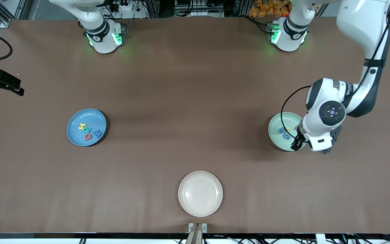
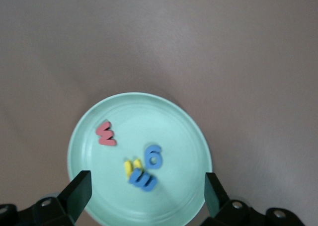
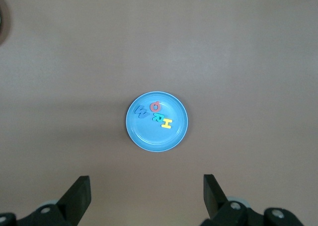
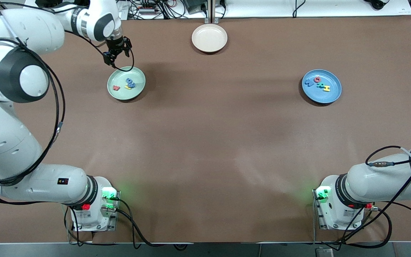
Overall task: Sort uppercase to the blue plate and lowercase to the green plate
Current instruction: 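Release the blue g over the green plate with the left gripper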
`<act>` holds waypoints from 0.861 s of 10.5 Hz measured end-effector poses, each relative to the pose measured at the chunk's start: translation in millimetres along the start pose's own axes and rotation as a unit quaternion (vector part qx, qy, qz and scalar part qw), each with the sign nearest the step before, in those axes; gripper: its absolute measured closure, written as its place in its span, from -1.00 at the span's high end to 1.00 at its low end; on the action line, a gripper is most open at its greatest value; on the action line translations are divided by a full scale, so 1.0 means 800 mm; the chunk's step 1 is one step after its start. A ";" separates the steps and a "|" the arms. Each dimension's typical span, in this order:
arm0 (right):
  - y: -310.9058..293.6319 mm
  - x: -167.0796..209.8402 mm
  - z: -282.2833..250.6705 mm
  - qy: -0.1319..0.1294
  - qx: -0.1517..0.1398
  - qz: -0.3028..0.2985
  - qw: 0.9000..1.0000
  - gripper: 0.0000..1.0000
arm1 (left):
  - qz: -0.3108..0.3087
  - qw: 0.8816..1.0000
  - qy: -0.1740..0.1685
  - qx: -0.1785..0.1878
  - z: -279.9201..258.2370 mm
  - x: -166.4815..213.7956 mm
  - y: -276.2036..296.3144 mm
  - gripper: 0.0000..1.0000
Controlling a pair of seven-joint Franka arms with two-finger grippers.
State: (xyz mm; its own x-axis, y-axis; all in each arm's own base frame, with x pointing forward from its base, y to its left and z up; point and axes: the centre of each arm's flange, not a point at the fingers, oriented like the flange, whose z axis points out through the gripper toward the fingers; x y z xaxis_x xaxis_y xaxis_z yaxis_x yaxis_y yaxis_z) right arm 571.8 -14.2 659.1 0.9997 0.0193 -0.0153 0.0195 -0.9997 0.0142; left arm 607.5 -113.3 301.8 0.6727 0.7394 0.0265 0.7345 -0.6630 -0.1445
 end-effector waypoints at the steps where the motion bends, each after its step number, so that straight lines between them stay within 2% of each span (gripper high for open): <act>1: 0.001 0.000 -0.001 0.000 0.000 0.001 1.000 1.00 | 0.062 0.998 -0.018 -0.005 -0.010 -0.004 -0.015 1.00; 3: 0.004 -0.001 -0.001 -0.001 0.000 0.003 1.000 1.00 | 0.151 0.988 -0.032 -0.016 -0.031 -0.020 -0.050 1.00; 6: 0.004 0.000 0.001 -0.002 0.000 0.003 1.000 1.00 | 0.207 0.977 -0.034 -0.045 -0.072 -0.051 -0.095 1.00; 9: 0.004 0.002 0.005 -0.005 0.000 0.003 1.000 1.00 | 0.259 0.962 0.014 -0.084 -0.140 -0.029 -0.111 1.00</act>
State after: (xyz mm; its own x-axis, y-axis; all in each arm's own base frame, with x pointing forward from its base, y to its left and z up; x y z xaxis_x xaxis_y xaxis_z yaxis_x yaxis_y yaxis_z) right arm 573.8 -17.8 655.5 0.9996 0.0141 -0.0245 0.0145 -0.9998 0.0147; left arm 536.8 -84.7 424.9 0.9527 0.3032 0.0216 0.3029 -0.9529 0.0155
